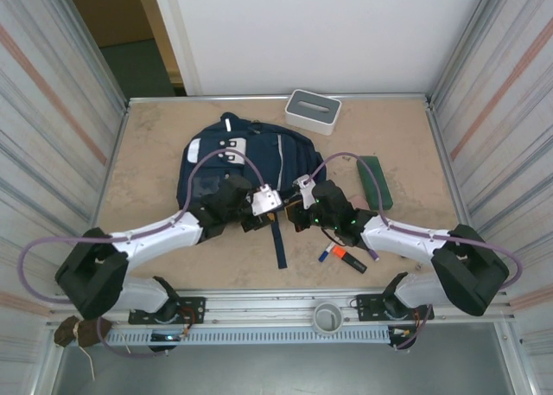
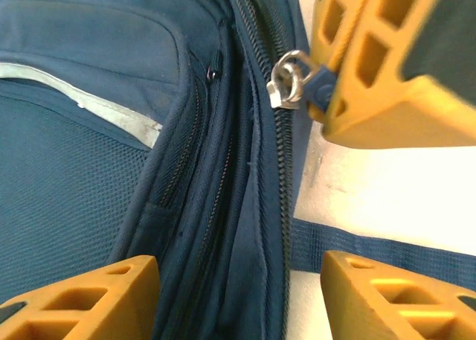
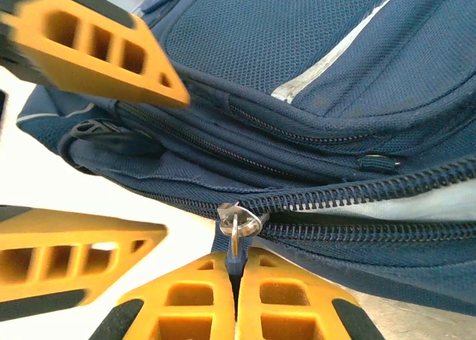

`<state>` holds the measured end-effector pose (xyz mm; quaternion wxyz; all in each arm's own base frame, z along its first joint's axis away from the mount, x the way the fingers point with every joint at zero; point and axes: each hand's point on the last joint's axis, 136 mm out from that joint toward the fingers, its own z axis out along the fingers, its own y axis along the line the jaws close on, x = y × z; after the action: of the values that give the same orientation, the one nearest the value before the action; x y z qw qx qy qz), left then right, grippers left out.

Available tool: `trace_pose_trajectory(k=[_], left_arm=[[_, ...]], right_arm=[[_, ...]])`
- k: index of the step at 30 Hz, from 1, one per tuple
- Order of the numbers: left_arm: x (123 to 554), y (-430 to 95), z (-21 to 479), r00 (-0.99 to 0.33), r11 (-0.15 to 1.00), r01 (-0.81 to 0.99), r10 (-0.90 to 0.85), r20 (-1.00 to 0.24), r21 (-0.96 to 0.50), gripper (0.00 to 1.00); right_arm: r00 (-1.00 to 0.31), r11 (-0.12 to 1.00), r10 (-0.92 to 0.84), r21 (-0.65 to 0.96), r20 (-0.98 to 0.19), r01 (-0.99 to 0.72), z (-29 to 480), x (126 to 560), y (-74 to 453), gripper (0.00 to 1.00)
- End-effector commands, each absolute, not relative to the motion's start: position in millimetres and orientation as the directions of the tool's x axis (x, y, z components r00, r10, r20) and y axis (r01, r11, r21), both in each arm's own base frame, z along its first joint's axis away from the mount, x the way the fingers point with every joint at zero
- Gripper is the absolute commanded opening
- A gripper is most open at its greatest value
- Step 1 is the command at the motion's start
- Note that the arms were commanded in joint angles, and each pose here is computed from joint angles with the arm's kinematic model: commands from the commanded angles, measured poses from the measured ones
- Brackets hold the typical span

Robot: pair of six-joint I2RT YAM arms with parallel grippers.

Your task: Pack the student bag

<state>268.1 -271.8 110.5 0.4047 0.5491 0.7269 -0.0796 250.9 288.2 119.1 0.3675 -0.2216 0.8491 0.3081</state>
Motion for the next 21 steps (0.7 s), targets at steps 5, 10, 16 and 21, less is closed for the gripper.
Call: trace_pose_trajectory(k=[5,10,16,21], left_arm=[[287,-274,124,-0.029,0.405,0.826,0.724,-0.689,0.392,0.34],[286,-257,128,-0.04,0.434,0.817,0.698,-0.715,0.378,0.03],[288,-232,140,-0.036,0.506,0.75,0.674,-0.738,0.426,0.0],[294,-207,151,-0.077,0.604,0.681,0.621,-0.78,0.414,0.0]], right_arm=[[-0.6,0.712,-0.115,0.355,-0.791,-0.605,143,255,285,0.0],[-0.635,0.791,-0.108,0.321,-0.765,-0.52,126,263,250,0.0],[-0.709,0.919,-0.082,0.223,-0.701,-0.327,106,279,192,0.0],[-0.732,0.921,-0.094,0.221,-0.675,-0.322,109,288,195,0.0]])
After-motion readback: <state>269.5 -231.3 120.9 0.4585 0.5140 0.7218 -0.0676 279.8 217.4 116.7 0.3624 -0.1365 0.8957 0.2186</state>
